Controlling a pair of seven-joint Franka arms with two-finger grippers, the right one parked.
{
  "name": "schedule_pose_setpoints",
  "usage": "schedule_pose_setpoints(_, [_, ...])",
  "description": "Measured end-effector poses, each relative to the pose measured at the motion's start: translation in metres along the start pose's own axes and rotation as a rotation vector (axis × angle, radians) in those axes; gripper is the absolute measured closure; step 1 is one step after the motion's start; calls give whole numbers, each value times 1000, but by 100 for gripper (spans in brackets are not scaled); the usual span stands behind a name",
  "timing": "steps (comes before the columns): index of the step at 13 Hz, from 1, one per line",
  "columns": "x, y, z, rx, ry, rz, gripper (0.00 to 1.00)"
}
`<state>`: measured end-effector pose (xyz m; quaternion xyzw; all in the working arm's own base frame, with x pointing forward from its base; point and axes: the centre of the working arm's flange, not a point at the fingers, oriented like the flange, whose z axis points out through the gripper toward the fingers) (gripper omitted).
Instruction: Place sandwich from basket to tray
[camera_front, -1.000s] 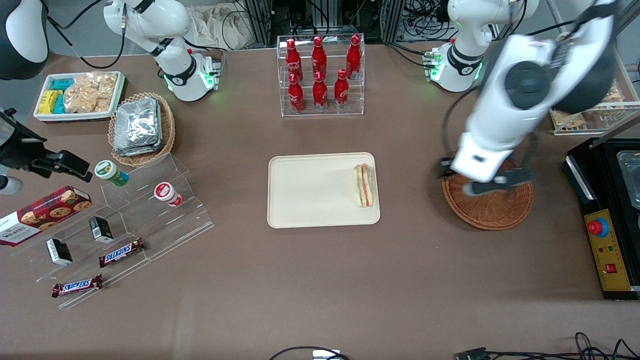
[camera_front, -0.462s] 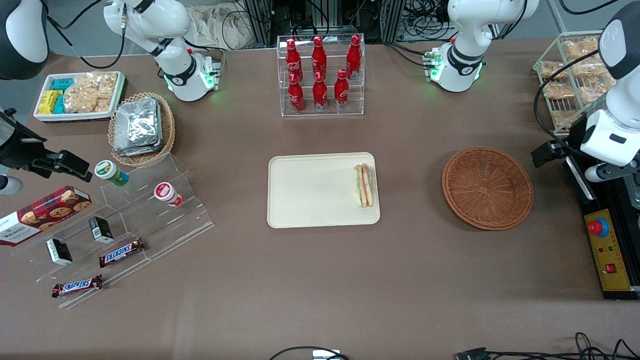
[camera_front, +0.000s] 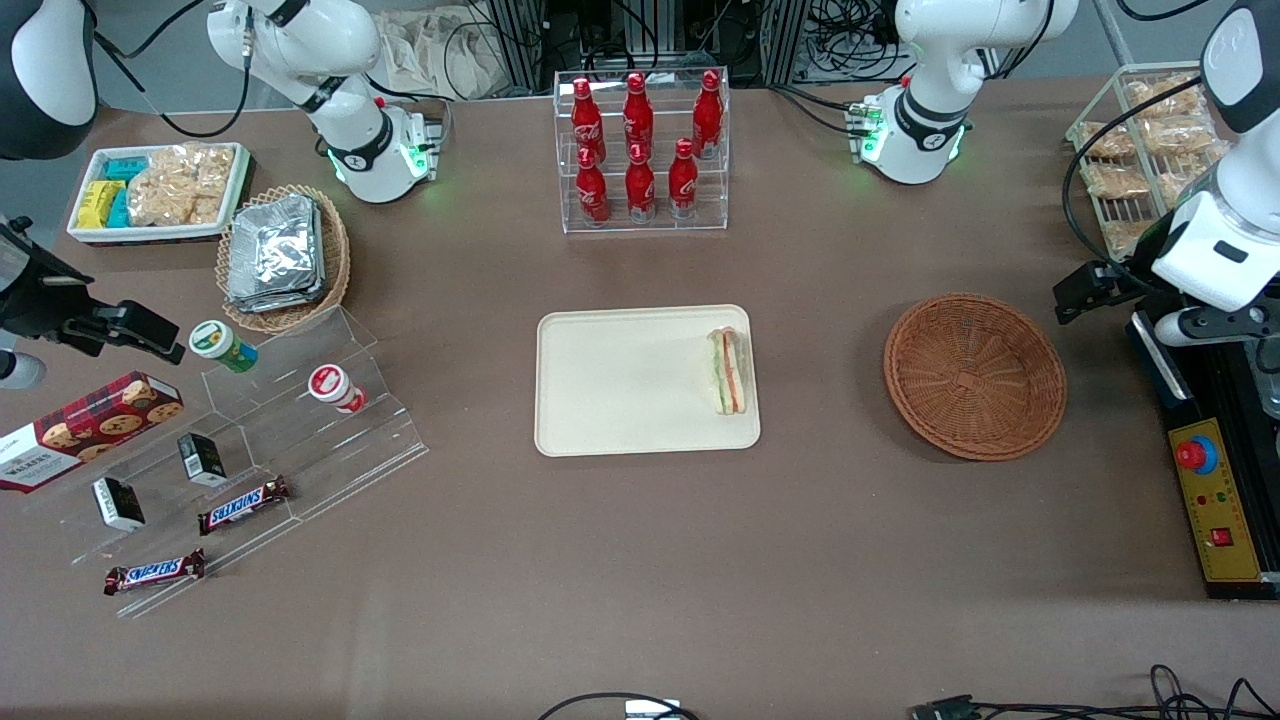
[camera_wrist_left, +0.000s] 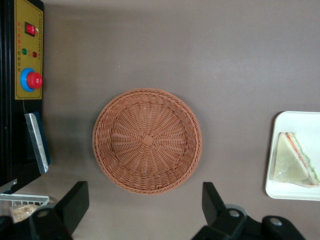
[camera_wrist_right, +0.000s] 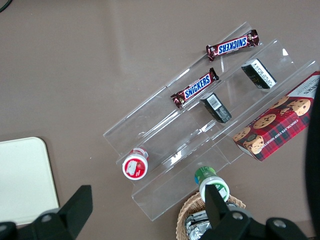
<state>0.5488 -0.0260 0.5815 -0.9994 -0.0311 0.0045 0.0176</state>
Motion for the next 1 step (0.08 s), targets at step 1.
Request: schedule_pose_setpoints(1, [0,0,-1,0,1,2,0])
